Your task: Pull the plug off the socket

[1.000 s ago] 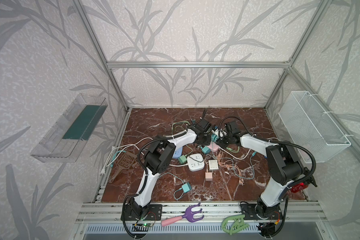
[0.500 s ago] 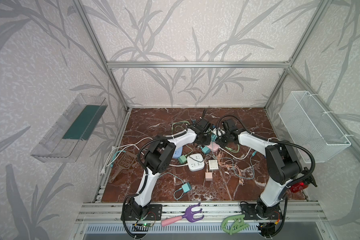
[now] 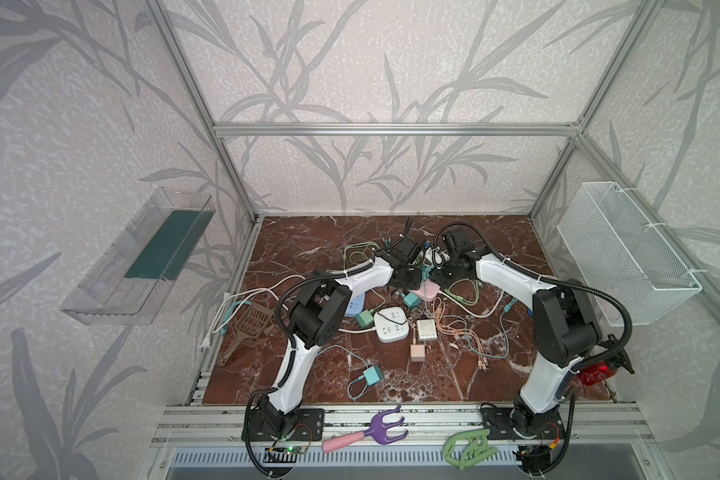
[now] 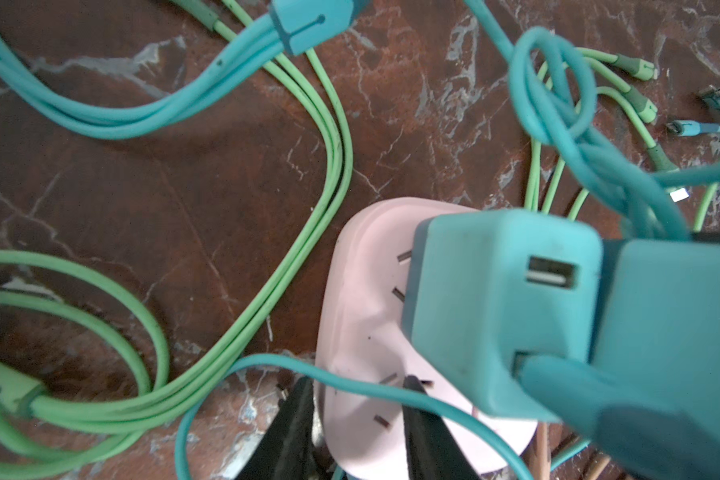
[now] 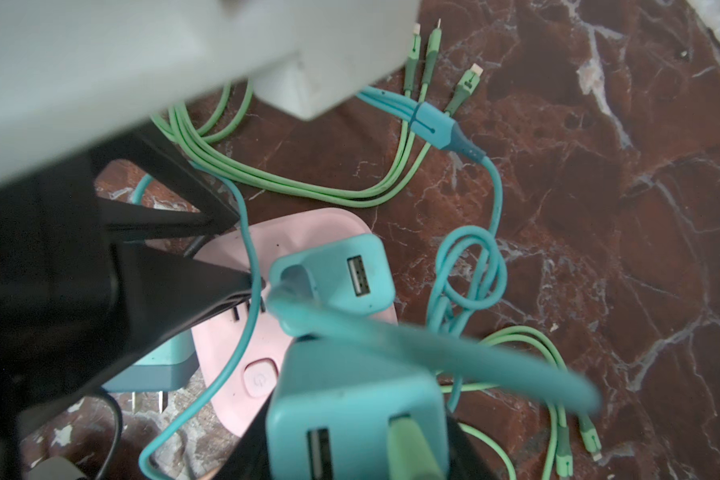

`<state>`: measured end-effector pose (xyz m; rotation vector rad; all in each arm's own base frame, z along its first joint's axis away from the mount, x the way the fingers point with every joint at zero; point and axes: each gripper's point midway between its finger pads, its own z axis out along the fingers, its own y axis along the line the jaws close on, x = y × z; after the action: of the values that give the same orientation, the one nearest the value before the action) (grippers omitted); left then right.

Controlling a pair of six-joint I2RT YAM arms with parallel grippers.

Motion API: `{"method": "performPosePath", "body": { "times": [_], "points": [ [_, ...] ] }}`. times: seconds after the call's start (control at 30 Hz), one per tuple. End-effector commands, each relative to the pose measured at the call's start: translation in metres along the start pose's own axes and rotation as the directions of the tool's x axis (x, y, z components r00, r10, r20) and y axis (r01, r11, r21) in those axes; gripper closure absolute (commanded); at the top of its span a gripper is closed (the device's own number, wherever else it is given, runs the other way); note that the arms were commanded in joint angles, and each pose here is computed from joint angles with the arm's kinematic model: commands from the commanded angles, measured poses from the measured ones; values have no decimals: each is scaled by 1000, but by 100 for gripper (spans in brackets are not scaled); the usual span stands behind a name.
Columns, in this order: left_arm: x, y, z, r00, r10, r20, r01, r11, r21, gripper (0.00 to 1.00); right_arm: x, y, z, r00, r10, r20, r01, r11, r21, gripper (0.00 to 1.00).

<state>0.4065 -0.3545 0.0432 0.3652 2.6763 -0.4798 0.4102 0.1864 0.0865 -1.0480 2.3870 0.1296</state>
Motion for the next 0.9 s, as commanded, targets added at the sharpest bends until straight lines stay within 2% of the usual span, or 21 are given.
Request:
{"method": "performPosePath", "body": {
  "times": [0.0,0.4,0.67,0.87],
  "points": [
    [63,33,26,979,-20,-203,-1,995,-101,63,1,1,-4,999,31,25,-31,999,-14,71],
    [52,23,19,988,-25,-150,17,998,-58,62,15,-16,-14,967,245,74,-236,966,-108,71],
    [51,25,17,989,-27,-143,18,998,-66,63,32,-32,-17,934,355,29,-351,932,-95,71],
    [51,25,18,989,-33,-142,24,998,-64,63,35,-26,-28,917,396,37,-386,909,-160,70]
  ]
}}
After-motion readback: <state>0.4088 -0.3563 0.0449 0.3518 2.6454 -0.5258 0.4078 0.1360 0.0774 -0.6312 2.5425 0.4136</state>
